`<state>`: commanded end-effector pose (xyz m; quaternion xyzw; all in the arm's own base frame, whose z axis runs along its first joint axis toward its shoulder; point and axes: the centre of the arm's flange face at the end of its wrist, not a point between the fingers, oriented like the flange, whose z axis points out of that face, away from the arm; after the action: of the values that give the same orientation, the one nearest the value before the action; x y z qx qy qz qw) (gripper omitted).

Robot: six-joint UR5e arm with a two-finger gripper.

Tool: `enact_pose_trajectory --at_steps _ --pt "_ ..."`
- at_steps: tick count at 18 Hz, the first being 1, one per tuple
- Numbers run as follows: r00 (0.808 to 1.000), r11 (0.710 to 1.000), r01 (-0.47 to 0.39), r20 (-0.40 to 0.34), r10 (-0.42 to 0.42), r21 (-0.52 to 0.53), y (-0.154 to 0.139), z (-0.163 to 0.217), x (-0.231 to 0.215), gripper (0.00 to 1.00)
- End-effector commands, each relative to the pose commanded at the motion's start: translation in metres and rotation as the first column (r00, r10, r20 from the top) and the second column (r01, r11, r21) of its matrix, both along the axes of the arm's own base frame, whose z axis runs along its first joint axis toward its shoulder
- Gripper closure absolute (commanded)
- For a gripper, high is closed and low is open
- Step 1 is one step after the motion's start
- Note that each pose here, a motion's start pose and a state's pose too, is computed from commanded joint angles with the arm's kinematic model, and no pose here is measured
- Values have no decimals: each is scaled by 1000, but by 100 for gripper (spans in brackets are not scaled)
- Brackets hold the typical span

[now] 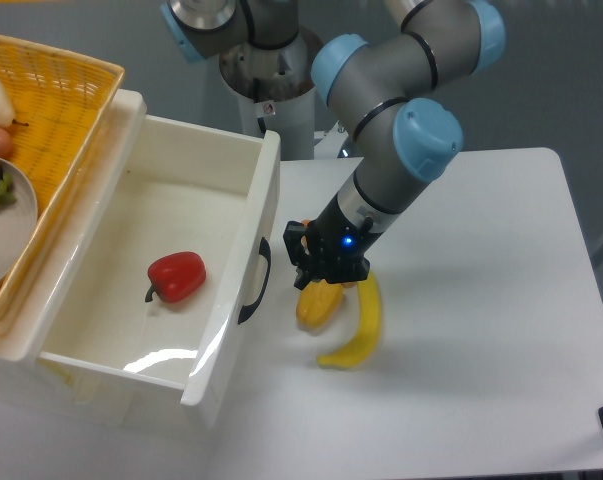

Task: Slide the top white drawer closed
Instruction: 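Lower the gripper against the drawer's front panel beside the handle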

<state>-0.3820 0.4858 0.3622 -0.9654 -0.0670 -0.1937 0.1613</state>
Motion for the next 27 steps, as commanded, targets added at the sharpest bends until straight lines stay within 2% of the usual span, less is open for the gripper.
enact_pose_trajectory --at_steps 27 --pt "999 999 49 13 -49 -9 15 -2 28 93"
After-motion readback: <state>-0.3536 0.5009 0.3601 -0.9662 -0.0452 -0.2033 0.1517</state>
